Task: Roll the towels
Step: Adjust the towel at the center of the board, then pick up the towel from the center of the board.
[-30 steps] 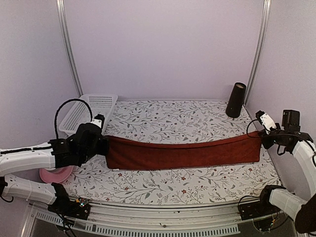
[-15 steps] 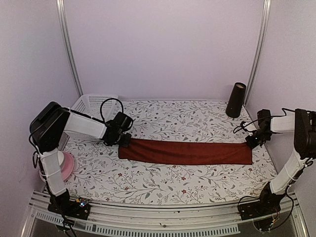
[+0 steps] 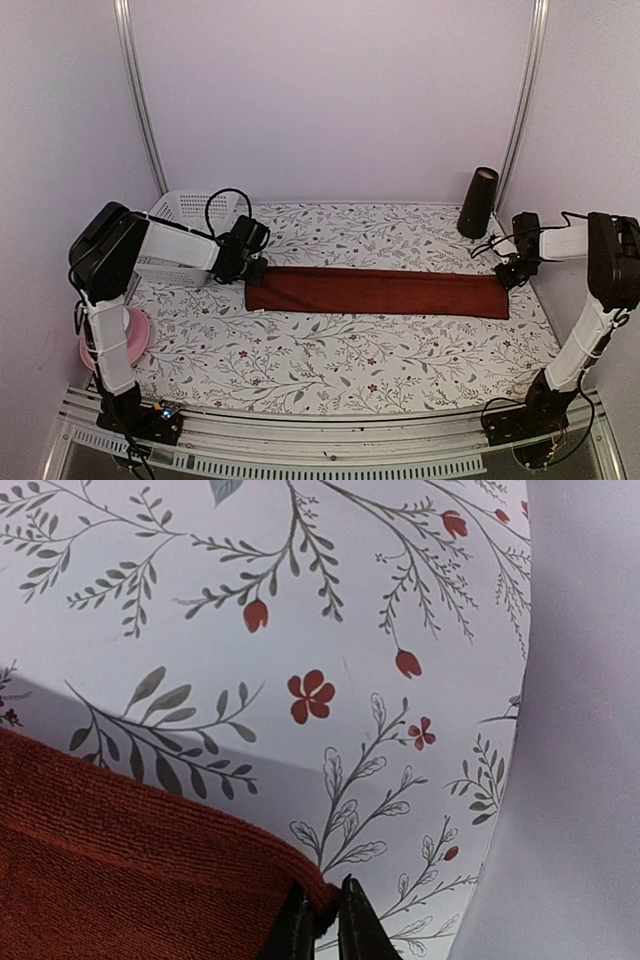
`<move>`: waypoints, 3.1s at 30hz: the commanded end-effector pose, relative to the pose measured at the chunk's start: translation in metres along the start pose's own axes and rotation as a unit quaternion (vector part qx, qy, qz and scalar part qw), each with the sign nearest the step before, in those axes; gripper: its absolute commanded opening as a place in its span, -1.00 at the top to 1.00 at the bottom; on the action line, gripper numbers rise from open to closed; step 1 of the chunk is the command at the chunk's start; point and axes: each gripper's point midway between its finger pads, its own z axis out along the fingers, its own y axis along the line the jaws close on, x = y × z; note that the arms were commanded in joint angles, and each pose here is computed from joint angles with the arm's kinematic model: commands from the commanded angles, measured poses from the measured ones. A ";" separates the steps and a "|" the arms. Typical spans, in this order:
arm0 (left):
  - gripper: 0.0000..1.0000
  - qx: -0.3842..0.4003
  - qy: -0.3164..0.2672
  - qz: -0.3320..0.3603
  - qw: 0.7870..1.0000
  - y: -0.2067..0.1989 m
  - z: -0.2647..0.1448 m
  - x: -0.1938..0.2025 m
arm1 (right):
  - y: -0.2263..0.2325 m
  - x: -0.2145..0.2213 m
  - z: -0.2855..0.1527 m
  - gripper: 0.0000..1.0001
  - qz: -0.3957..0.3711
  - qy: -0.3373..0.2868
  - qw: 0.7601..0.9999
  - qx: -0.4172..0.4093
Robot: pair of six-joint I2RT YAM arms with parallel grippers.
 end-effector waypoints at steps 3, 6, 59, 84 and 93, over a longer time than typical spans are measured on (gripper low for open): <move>0.91 -0.045 0.018 0.021 0.999 0.015 0.026 0.000 | -0.018 -0.003 0.003 0.82 0.008 0.021 0.998 0.067; 0.90 -0.043 0.021 0.021 0.999 0.012 0.032 0.000 | -0.020 -0.008 0.002 0.82 0.005 0.017 0.996 0.085; -0.84 -0.044 -0.022 0.047 0.998 0.005 -0.054 0.020 | 0.065 0.038 -0.022 -0.06 0.112 0.040 0.963 -0.240; -0.85 -0.054 -0.038 0.090 0.994 -0.008 -0.093 0.027 | 0.002 0.028 -0.035 0.95 0.136 0.011 0.977 -0.163; -0.86 -0.024 -0.045 0.088 0.995 -0.013 -0.105 0.022 | -0.037 0.028 -0.065 0.95 0.148 -0.020 0.976 -0.159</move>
